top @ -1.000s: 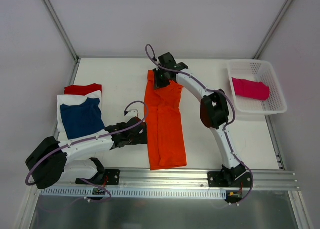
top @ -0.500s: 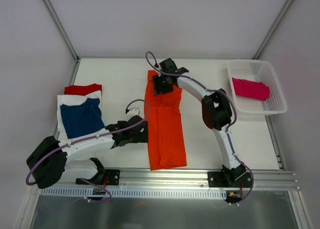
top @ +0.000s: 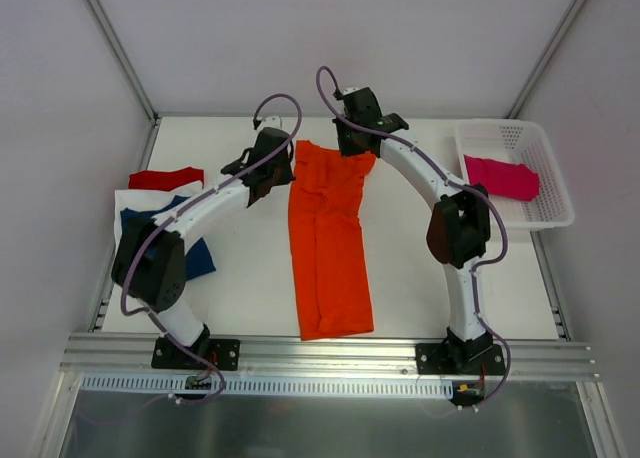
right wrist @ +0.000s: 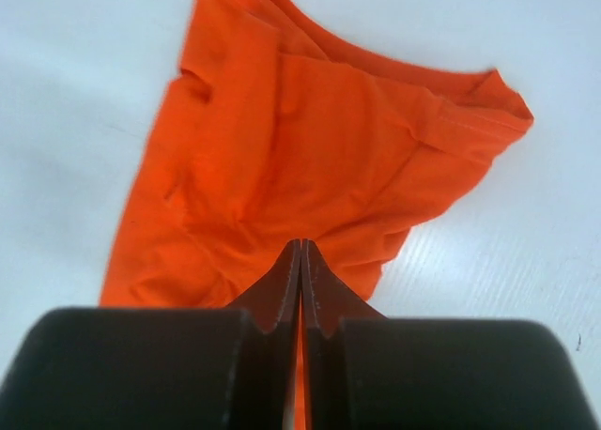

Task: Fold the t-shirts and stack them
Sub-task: Fold the tshirt

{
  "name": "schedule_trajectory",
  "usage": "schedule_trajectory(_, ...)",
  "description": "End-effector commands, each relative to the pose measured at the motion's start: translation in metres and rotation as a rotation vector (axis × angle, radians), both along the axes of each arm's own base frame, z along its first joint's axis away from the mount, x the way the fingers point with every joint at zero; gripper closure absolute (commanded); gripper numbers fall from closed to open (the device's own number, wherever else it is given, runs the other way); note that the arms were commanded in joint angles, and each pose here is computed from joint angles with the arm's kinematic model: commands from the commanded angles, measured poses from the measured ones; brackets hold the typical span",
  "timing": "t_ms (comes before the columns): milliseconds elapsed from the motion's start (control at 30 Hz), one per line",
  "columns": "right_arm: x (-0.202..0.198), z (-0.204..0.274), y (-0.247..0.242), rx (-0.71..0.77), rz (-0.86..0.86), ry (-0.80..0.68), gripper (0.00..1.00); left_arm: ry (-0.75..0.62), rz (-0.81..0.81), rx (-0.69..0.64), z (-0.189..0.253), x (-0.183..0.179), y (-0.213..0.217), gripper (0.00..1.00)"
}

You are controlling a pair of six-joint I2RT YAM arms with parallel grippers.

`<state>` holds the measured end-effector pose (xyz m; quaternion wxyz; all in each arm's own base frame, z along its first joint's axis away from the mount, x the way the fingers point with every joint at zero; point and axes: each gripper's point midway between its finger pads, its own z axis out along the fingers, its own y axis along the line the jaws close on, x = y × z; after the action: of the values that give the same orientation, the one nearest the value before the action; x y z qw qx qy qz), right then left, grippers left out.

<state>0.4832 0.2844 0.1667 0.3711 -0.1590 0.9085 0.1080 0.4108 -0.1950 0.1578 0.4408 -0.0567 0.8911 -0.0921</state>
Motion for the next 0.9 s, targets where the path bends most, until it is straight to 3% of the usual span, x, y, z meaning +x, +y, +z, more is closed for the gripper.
schedule_trajectory(0,0.008,-0.045,-0.016,-0.07,-0.045,0.093,0.99,0.046,-0.072,-0.001,-0.021,0.03,-0.013,1.0)
schedule_trajectory(133,0.018,-0.071,-0.023,-0.053,-0.068,0.174,1.0,0.029,-0.127,-0.121,-0.024,0.074,-0.027,1.0)
schedule_trajectory(300,0.028,-0.087,-0.031,-0.053,-0.089,0.199,0.99,0.027,-0.169,-0.173,-0.045,0.104,-0.033,1.0)
schedule_trajectory(433,0.036,-0.096,-0.043,-0.041,-0.123,0.221,1.0,-0.033,-0.211,-0.214,-0.034,0.136,-0.045,1.0)
schedule_trajectory(733,0.044,-0.107,-0.053,-0.068,-0.131,0.228,0.99,-0.054,-0.259,-0.265,-0.042,0.181,-0.072,1.0)
schedule_trajectory(867,0.045,-0.114,-0.053,-0.068,-0.129,0.239,1.0,0.024,-0.224,-0.261,-0.076,0.185,-0.069,1.0)
